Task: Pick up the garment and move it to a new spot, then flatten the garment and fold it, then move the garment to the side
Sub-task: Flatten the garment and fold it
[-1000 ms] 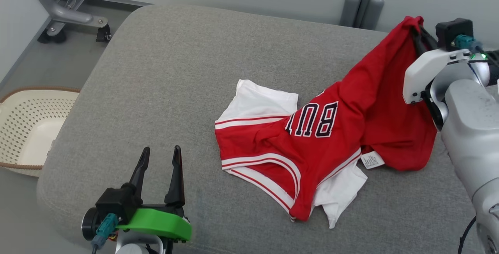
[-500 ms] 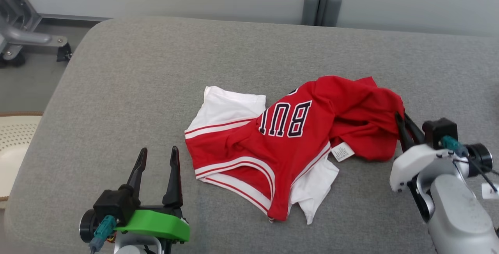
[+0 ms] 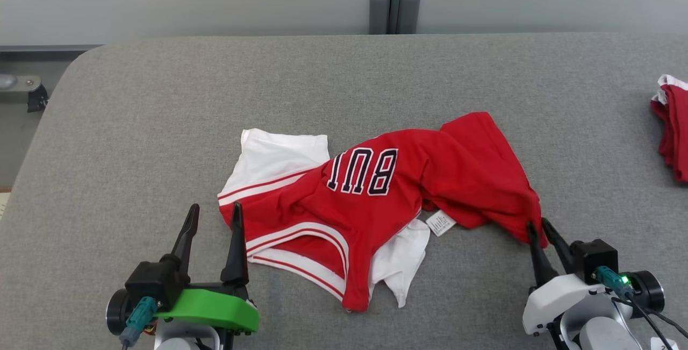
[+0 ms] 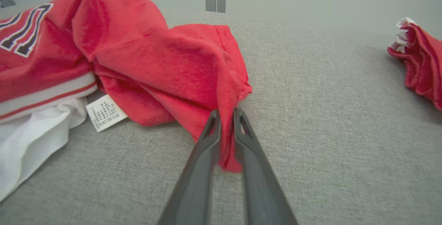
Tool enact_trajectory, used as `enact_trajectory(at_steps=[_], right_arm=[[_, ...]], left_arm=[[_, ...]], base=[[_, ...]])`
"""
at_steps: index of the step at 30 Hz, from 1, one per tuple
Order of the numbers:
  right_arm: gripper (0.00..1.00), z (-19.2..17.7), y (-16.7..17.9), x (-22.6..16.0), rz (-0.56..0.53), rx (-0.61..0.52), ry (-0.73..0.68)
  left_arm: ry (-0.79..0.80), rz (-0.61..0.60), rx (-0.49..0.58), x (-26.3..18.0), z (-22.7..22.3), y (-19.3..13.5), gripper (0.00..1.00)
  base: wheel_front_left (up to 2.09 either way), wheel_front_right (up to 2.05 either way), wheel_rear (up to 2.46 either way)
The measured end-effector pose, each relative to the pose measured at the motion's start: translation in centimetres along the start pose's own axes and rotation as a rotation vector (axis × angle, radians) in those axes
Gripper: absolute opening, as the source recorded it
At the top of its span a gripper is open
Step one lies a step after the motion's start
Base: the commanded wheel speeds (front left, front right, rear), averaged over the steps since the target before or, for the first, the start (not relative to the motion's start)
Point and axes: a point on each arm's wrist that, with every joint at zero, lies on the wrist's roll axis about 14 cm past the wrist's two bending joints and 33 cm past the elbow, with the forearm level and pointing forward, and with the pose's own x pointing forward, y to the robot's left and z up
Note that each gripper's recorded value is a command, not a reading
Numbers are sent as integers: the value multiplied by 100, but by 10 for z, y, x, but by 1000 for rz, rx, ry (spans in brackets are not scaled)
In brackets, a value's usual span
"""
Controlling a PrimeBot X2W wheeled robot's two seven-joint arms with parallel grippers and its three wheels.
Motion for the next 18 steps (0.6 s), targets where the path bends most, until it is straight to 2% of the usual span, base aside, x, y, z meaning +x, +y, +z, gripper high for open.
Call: enact_trajectory(at_steps=[10,14,18], right_arm=[[100,44,-4,-11,-17,-14,-148],[100,45,31,-8,83,1,-152],[100,18,76,-7,213,29,-44]], left_arm=[[-8,-9,-1,0,3,-3,100],[-10,-8,-2,-2,3,-2,100],[-12,6,-4,-5,4,2,100]], base=[[0,0,0],[0,0,0],[0,0,0]])
